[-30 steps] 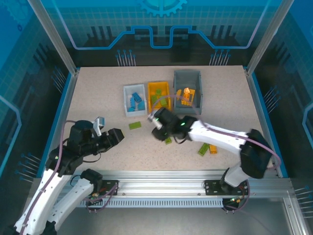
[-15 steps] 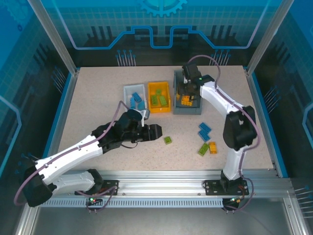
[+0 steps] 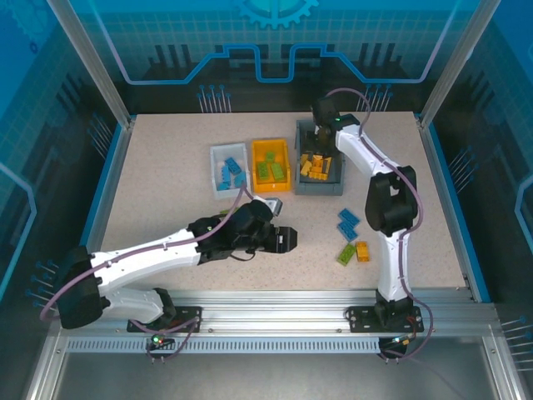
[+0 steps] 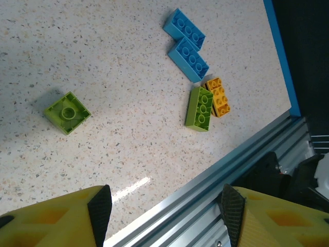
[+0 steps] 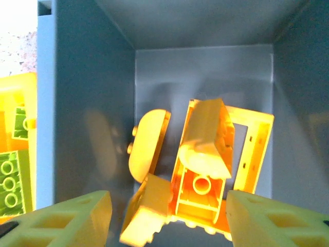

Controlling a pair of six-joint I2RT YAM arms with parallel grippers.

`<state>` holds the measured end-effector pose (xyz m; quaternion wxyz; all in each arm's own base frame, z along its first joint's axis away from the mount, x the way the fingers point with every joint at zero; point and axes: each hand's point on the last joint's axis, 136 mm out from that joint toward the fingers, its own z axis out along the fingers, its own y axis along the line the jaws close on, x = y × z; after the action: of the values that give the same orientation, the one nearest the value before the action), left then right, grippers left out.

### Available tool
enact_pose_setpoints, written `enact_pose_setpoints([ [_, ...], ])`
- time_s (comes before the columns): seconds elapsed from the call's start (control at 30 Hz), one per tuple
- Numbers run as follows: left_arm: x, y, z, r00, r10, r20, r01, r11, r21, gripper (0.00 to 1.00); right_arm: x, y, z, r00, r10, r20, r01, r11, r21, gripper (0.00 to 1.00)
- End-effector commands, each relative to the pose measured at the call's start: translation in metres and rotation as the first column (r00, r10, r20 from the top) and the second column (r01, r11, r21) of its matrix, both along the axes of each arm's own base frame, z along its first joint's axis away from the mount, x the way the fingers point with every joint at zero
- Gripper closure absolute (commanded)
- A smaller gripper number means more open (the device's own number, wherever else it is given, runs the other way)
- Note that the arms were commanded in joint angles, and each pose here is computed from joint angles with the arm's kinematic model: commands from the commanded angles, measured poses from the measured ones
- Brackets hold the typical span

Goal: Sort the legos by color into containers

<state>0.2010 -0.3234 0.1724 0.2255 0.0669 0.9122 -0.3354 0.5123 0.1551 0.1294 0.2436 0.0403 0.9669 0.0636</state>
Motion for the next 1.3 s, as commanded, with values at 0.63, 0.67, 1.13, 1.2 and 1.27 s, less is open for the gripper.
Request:
enact_pose_setpoints([
  [0.63, 0.058, -0.16, -0.076, 0.974, 0.173, -0.144, -0.134, 0.96, 0.247, 0.29, -0.248, -0.115, 0.135, 0.935, -0.175, 0.309, 0.172, 0.984, 0.039, 0.28],
  [0.67, 0.059, -0.164, -0.082, 0.972, 0.181, -0.152, -0.139, 0.957, 0.256, 0.29, -0.258, -0.119, 0.135, 0.929, -0.191, 0.318, 0.185, 0.981, 0.05, 0.27],
  [1.13, 0.082, -0.191, -0.119, 0.96, 0.238, -0.146, -0.19, 0.94, 0.283, 0.24, -0.32, -0.14, 0.137, 0.902, -0.25, 0.351, 0.229, 0.968, 0.1, 0.26],
  [1.2, 0.087, -0.192, -0.122, 0.956, 0.252, -0.15, -0.203, 0.937, 0.285, 0.24, -0.322, -0.141, 0.138, 0.899, -0.253, 0.357, 0.23, 0.967, 0.106, 0.26],
  [1.27, 0.092, -0.193, -0.128, 0.952, 0.264, -0.155, -0.211, 0.933, 0.29, 0.25, -0.324, -0.142, 0.139, 0.894, -0.257, 0.367, 0.232, 0.966, 0.112, 0.26],
])
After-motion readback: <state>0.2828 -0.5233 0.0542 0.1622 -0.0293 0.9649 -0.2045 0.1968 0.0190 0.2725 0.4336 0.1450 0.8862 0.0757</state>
